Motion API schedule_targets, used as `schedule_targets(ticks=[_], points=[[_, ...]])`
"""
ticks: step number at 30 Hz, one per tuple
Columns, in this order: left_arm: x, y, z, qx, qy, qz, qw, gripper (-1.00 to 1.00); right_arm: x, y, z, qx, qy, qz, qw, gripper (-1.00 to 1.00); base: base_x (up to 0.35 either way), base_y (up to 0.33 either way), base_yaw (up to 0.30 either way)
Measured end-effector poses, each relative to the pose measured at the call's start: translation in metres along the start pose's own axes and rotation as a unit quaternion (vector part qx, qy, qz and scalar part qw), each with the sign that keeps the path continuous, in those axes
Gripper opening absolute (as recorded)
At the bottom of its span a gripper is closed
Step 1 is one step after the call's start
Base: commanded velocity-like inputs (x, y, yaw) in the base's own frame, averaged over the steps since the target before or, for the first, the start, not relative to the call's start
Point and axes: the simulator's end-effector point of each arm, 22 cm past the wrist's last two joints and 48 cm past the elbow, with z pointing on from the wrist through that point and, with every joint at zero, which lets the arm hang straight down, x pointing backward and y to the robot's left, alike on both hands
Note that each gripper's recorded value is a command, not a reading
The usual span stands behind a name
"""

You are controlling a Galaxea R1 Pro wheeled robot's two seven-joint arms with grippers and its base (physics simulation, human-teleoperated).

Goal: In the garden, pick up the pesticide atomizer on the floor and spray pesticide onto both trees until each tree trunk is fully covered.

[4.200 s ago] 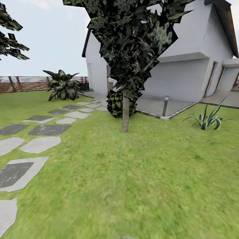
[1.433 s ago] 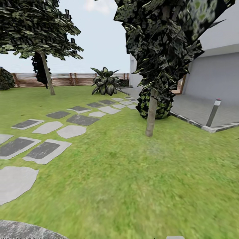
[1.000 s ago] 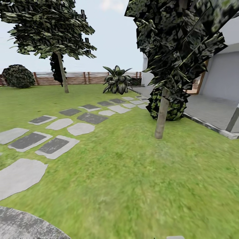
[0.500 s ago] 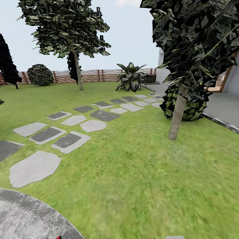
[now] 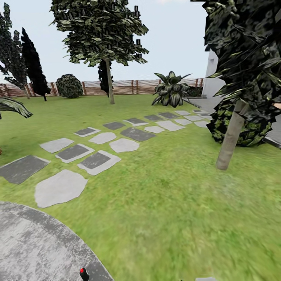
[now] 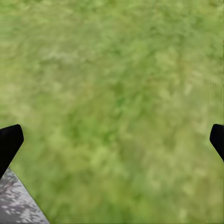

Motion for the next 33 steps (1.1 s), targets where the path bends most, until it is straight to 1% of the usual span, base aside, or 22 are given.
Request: schedule_targets(ticks=[33], points=[[0.005, 0.0017, 0.0001, -0.002, 0.006, 0.001, 1.0, 1.0, 0.0047, 0.0003, 0.0002, 0.0, 0.005, 0.0, 1.0, 1.0, 0.221, -0.198, 0.273]])
